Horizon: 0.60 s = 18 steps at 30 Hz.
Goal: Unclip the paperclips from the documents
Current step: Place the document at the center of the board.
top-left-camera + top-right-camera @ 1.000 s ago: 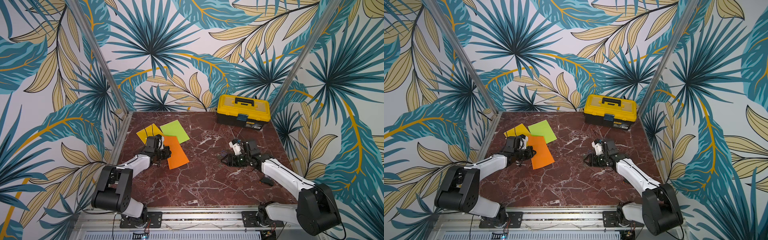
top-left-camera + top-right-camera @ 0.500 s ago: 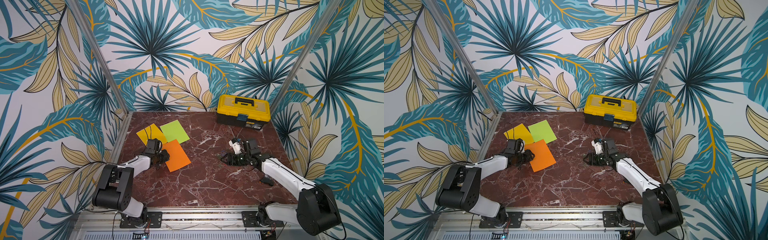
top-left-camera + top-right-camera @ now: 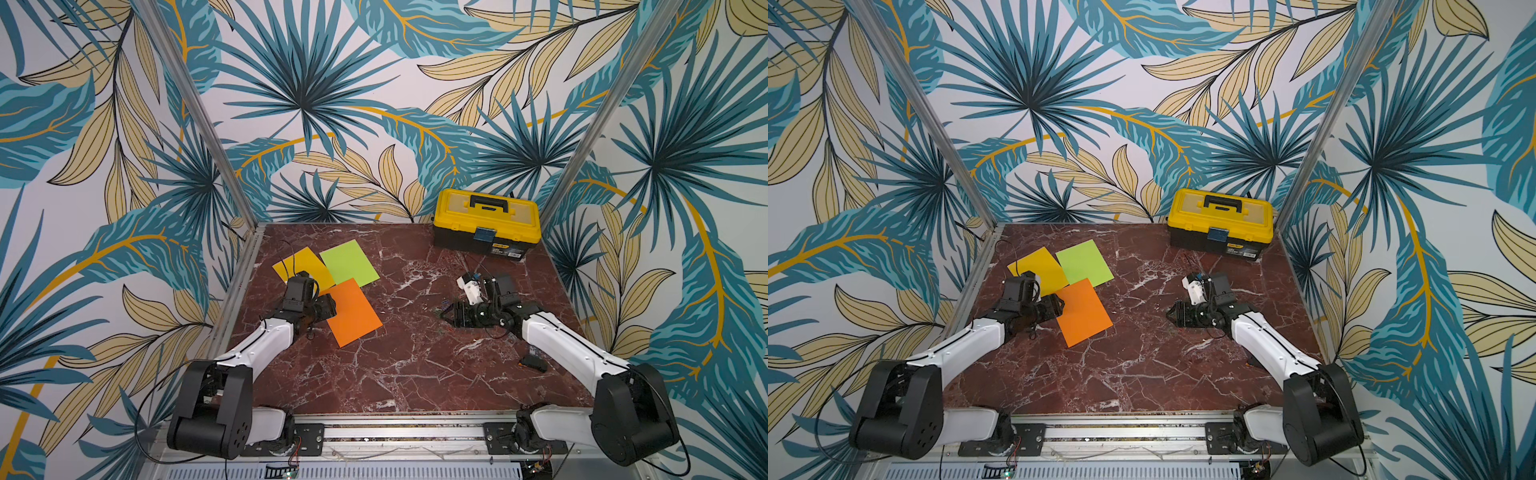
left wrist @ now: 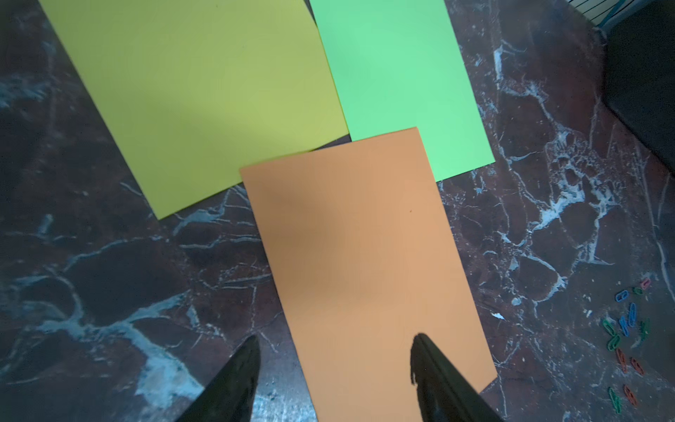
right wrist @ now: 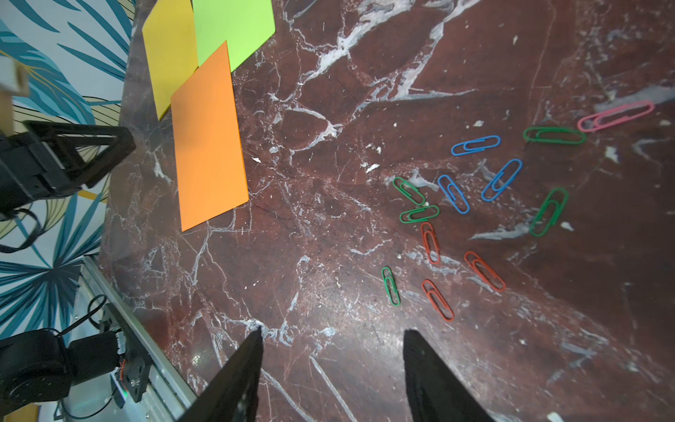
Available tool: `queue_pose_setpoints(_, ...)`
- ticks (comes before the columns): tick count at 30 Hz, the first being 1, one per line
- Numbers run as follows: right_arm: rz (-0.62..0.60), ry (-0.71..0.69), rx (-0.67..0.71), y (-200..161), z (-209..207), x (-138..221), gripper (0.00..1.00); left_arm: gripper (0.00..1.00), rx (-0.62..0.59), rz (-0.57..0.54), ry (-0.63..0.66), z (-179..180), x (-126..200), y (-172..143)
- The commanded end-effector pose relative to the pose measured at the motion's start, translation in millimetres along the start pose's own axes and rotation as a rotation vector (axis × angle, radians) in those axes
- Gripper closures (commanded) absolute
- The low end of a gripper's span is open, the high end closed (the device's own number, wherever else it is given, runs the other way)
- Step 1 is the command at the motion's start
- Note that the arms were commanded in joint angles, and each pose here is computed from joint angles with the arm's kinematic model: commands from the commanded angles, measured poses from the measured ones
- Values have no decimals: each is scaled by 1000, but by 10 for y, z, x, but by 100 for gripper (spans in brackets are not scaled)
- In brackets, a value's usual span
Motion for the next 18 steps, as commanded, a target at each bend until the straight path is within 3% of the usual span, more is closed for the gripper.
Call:
queue_pose_setpoints(1, -24, -65, 36, 87, -101, -7, 36, 31, -69, -66, 11, 4, 133, 124)
queue_pose_setpoints(9, -173, -170, 112, 400, -214, 84, 23, 27, -238, -228, -31, -146, 362, 432)
queue_pose_setpoints(18, -336, -266, 159, 769, -363, 303, 11, 19, -313, -380, 25, -100, 517, 630)
Point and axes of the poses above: each gripper's point midway between its finger pads, its own x axis back along the fingers, its own z axis along the line the jaws close on, y = z × x, the point moved 1 cm from there along x, back along the fingers, and after that the axes turned 9 degrees about -x, right-handed, at the moved point
